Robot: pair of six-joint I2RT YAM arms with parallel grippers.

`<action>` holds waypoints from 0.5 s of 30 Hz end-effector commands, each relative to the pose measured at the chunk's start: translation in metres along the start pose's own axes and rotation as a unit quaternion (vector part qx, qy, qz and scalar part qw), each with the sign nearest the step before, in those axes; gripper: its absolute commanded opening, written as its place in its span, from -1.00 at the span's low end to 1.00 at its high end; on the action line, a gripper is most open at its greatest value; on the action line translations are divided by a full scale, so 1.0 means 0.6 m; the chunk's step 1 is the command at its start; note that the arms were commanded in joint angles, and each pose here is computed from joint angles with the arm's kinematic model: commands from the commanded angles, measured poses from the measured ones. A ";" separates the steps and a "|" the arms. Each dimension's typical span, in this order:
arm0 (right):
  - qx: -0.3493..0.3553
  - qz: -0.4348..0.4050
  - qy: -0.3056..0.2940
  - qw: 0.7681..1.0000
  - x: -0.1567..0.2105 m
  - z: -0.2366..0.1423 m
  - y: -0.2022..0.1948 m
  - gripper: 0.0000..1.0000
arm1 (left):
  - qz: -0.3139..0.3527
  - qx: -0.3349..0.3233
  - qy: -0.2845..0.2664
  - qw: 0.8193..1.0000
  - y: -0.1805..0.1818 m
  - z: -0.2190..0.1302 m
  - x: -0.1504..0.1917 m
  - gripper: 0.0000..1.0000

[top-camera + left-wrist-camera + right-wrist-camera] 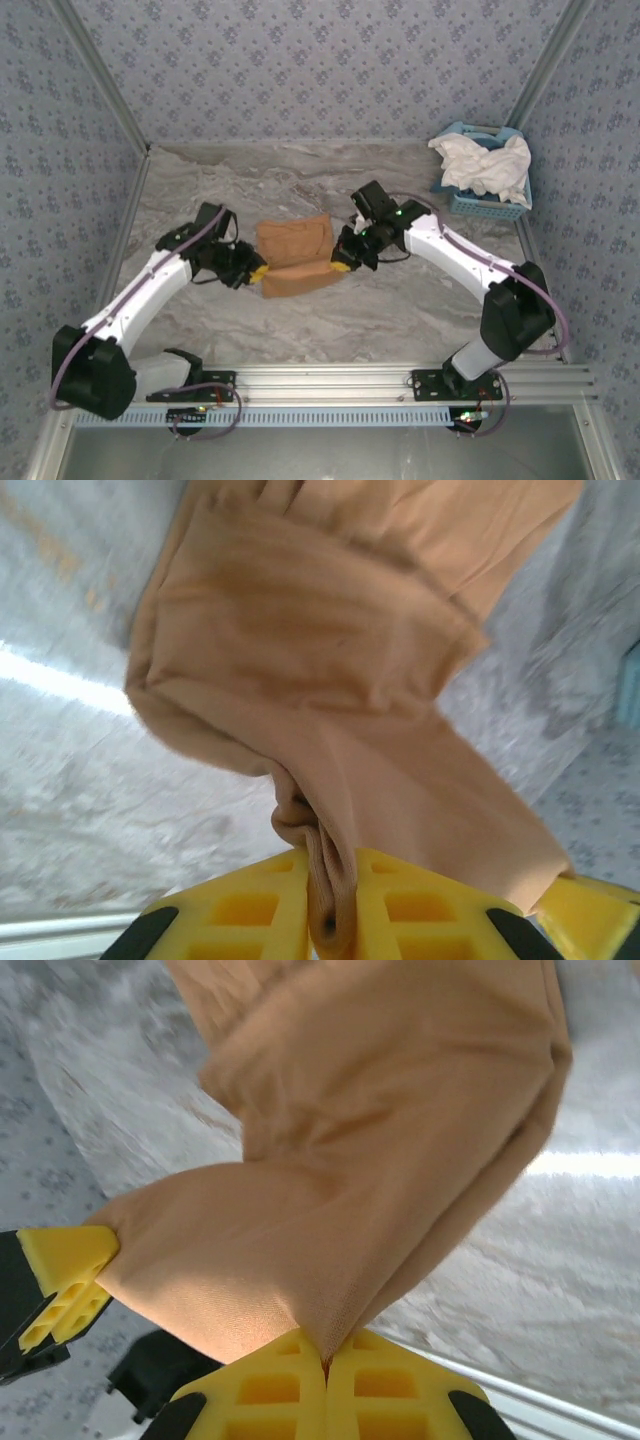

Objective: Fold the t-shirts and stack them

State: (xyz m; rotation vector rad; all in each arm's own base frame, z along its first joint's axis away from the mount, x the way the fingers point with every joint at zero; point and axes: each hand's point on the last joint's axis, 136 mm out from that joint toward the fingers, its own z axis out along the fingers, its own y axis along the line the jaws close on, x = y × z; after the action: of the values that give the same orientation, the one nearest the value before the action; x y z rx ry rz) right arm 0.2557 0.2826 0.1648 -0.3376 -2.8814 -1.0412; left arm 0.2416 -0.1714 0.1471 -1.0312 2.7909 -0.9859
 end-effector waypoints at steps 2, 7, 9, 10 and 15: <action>-0.004 0.015 -0.025 1.000 -0.059 -0.010 0.028 -1.00 | -0.031 -0.004 0.003 1.000 -0.040 -0.006 -0.041 -0.70; -0.015 0.036 -0.043 0.998 -0.149 0.007 0.048 -1.00 | -0.038 -0.008 -0.013 0.999 -0.080 0.006 -0.108 -0.71; -0.028 0.049 -0.051 0.997 -0.193 0.024 0.053 -1.00 | -0.049 -0.013 -0.014 0.999 -0.086 0.023 -0.139 -0.71; -0.040 0.054 -0.052 0.996 -0.215 0.034 0.060 -1.00 | -0.056 -0.016 -0.014 0.998 -0.087 0.034 -0.159 -0.71; -0.116 0.057 -0.065 0.990 -0.334 0.103 0.105 -1.00 | -0.092 -0.020 -0.012 0.996 -0.078 0.106 -0.262 -0.68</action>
State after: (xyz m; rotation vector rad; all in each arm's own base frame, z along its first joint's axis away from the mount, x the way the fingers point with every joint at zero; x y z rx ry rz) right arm 0.4281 0.3133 0.1285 -0.5759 -2.8621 -1.2007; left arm 0.3835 -0.1520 0.1118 -1.2727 2.7526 -0.9252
